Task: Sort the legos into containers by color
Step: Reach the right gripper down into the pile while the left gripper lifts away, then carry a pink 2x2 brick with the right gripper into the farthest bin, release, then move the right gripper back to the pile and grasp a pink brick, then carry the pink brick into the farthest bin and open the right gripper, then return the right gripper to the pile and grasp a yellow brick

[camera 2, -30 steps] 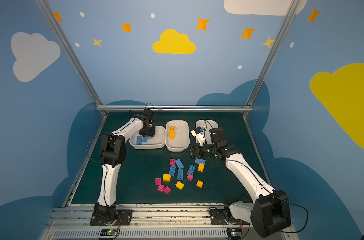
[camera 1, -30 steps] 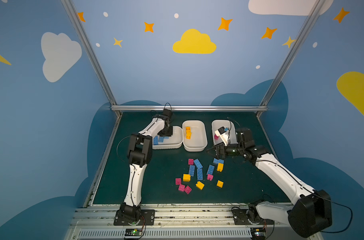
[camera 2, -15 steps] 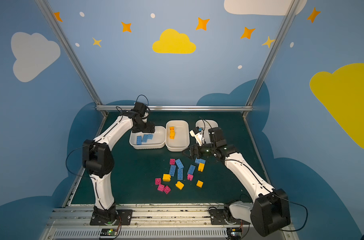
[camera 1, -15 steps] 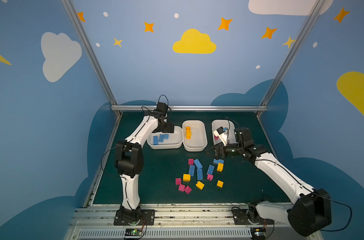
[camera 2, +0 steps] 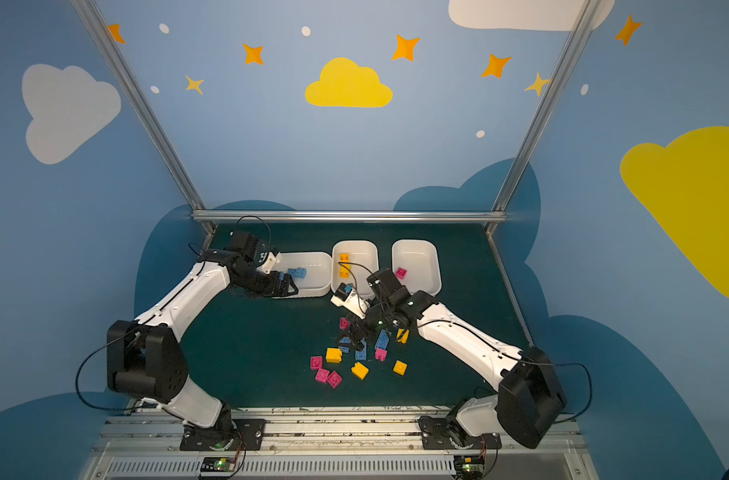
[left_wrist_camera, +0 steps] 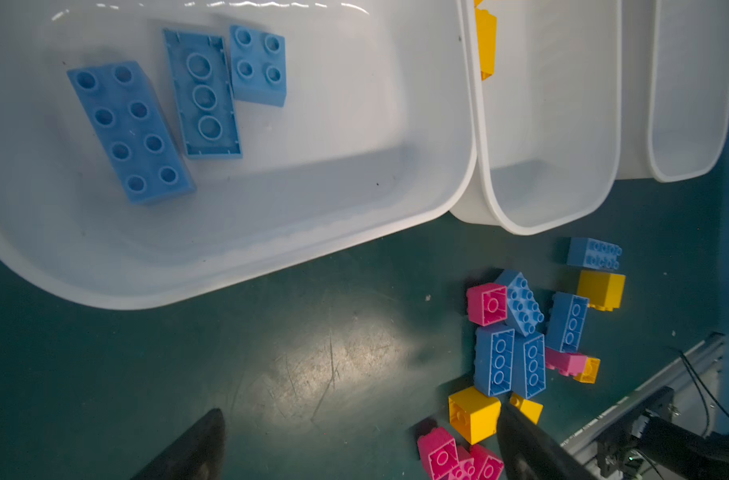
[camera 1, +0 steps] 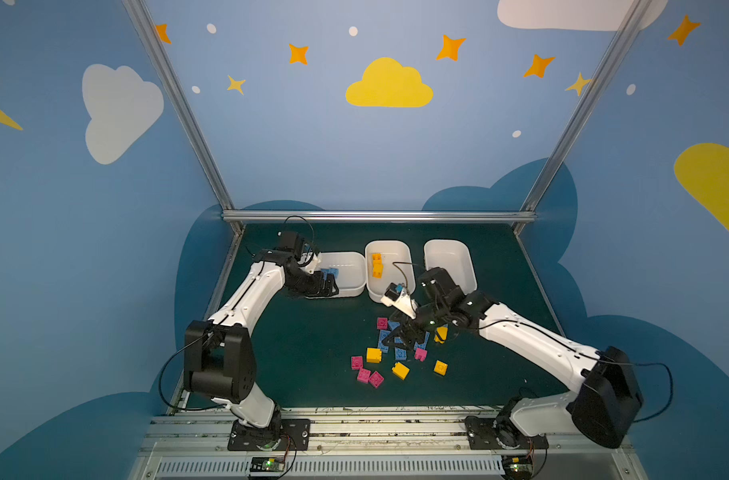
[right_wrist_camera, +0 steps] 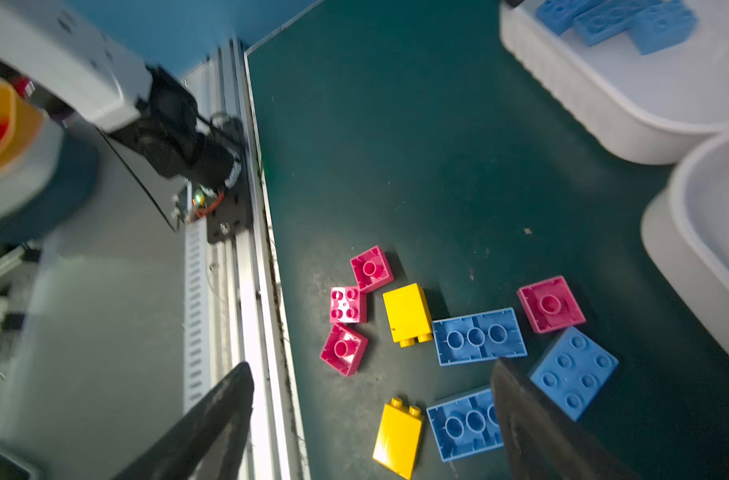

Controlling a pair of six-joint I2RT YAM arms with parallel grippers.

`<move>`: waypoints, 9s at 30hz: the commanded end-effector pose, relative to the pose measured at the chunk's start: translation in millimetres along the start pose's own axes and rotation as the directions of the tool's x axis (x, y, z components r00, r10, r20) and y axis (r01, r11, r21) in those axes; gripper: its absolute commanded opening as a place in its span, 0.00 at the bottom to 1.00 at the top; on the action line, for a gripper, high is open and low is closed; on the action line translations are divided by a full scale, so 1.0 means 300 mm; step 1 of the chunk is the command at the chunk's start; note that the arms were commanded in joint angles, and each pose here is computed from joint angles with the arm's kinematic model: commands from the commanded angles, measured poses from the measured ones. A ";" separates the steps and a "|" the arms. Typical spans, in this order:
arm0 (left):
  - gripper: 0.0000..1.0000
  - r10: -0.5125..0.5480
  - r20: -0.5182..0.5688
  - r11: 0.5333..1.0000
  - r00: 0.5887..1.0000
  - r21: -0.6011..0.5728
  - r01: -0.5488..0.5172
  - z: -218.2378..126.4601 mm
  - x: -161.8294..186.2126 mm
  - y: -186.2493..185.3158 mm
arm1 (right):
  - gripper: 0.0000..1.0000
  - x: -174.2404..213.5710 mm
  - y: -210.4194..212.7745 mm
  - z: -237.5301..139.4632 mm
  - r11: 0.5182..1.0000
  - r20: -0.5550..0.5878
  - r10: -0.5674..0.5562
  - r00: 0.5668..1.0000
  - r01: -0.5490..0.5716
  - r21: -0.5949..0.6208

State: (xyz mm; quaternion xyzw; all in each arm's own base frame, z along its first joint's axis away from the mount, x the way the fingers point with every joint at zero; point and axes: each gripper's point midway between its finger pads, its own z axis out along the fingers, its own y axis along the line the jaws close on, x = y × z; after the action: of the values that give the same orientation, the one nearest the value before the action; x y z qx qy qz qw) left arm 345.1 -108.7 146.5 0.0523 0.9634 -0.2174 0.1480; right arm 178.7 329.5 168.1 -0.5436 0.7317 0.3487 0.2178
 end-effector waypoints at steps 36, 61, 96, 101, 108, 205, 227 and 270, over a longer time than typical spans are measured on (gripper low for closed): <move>1.00 -0.049 0.079 0.989 0.996 0.140 0.038 -0.046 -0.006 0.024 | 0.52 0.205 -0.041 0.520 0.937 -0.529 -0.318 0.787 0.347 -0.047; 0.99 -0.052 0.112 0.953 0.992 0.303 0.016 -0.065 -0.056 -0.099 | 0.23 0.087 -0.306 -0.093 0.940 -0.379 0.085 0.922 0.052 0.338; 1.00 0.015 0.003 0.923 1.000 0.384 -0.015 0.063 -0.065 -0.303 | 0.29 0.212 -1.309 -0.299 0.500 0.143 0.696 0.704 -0.617 0.608; 0.99 0.015 -0.004 0.924 1.000 0.383 -0.012 0.071 -0.068 -0.300 | 0.38 0.200 -1.312 -0.288 0.498 0.139 0.714 0.686 -0.637 0.589; 1.00 0.031 -0.013 0.923 0.999 0.385 -0.023 0.063 -0.063 -0.304 | 0.56 0.149 -1.260 -0.339 0.528 0.152 0.688 0.710 -0.633 0.567; 0.99 0.021 -0.014 0.906 1.000 0.423 -0.013 0.030 0.059 -0.343 | 0.23 0.294 -0.789 -0.490 0.712 -0.083 0.503 0.860 -0.358 0.604; 0.99 0.031 -0.060 0.914 0.998 0.405 -0.004 0.066 0.041 -0.333 | 0.34 0.360 -0.981 -0.250 0.506 0.070 0.792 0.607 -0.715 0.482; 1.00 -0.017 -0.039 0.929 0.999 0.369 0.030 -0.026 0.100 -0.246 | 0.64 0.075 -0.076 0.227 0.949 -0.258 -0.292 0.921 0.311 0.039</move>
State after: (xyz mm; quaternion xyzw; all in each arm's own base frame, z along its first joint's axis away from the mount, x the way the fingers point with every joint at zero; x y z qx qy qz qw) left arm 307.8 -171.7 165.8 0.0706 0.9125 -0.3872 0.1118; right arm 183.9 354.7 106.8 -0.6548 0.6915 0.2373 0.1919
